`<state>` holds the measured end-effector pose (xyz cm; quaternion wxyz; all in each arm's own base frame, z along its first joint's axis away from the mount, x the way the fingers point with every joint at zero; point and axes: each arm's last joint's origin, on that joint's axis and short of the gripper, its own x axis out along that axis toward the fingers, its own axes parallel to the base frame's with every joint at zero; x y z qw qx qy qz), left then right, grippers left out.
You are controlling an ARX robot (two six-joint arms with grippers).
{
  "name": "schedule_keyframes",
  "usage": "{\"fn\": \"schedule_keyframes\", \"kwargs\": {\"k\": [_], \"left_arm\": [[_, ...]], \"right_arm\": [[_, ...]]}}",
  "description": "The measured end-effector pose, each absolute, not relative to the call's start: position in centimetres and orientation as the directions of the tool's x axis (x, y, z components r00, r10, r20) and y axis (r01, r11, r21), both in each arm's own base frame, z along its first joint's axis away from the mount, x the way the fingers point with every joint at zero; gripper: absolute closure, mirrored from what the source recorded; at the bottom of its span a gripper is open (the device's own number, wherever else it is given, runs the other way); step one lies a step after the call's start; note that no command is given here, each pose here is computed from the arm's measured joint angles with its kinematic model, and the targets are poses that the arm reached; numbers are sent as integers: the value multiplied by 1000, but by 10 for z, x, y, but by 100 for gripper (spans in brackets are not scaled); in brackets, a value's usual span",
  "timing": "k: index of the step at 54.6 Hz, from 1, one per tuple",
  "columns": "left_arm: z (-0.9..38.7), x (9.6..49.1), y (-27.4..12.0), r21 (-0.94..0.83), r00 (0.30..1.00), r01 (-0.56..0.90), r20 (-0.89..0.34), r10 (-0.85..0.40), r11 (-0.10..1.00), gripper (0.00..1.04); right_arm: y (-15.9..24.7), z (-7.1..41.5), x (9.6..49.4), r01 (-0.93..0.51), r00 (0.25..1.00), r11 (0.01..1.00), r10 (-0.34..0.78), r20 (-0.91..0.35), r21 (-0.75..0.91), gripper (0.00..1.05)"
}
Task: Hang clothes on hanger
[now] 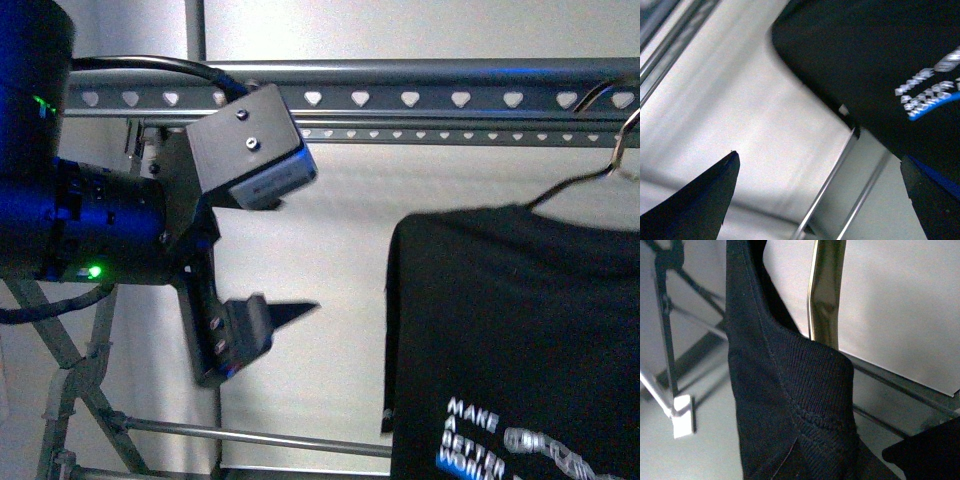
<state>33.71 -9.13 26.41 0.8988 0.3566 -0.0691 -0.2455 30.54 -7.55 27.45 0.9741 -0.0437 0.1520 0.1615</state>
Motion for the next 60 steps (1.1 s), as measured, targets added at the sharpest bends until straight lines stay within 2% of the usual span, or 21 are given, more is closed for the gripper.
{"fn": "schedule_keyframes", "kwargs": {"k": [3,6,9,11,16,20,24,27,32,35,37,41,42,46,50,53,56,60], "left_arm": [[267,333,-82,480,950,251,46,-310,841,6],[280,326,-70,212,987,97,106,-121,973,6],[291,317,-61,9,990,10,141,-12,1000,6],[297,310,-58,-92,985,0,170,16,996,7],[302,297,-60,-197,984,82,169,-48,977,7],[289,279,-67,-145,998,18,56,-9,989,20],[267,261,-64,-69,1000,16,6,-15,998,33],[249,242,-53,-31,1000,19,-7,-19,999,49],[236,226,-41,-17,1000,7,-1,-7,1000,67],[225,214,-33,-13,1000,1,-6,-1,1000,81],[222,209,-31,-11,1000,1,-8,-2,1000,86],[214,200,-26,-8,1000,3,-10,-3,1000,99],[212,196,-25,-8,1000,5,-10,-5,1000,103],[204,186,-20,-4,1000,3,-12,-3,1000,101],[200,180,-17,-4,1000,4,-9,-4,1000,101],[196,174,-15,-5,1000,4,-5,-4,1000,101],[193,169,-13,-4,1000,5,-3,-5,1000,101],[190,163,-9,-4,1000,20,-1,-20,1000,101]], "right_arm": [[-80,287,306,-299,909,954,290,-299,17,101],[-86,298,308,-275,916,959,281,-287,64,101],[-91,304,312,-245,922,965,261,-285,89,101],[-93,309,316,-233,924,966,256,-286,110,101],[-97,314,330,-196,928,973,225,-298,125,101],[-97,316,345,-173,925,977,205,-320,126,101],[-95,308,356,-167,909,978,202,-364,124,101],[-92,294,362,-142,890,988,157,-427,67,101],[-85,280,358,-140,876,990,122,-466,-3,101],[-76,271,350,-133,900,985,74,-429,-109,90],[-73,265,346,-118,914,980,43,-404,-163,85],[-68,258,336,-39,961,957,-43,-274,-287,73],[-67,259,329,-3,979,951,-61,-197,-311,68],[-67,277,300,104,994,949,-92,54,-299,52],[-64,293,272,139,977,959,-92,191,-247,41],[-56,302,242,103,961,977,-49,270,-186,31],[-46,299,214,55,955,991,-17,295,-120,22],[-26,281,182,44,989,998,-36,142,-50,34]]}}
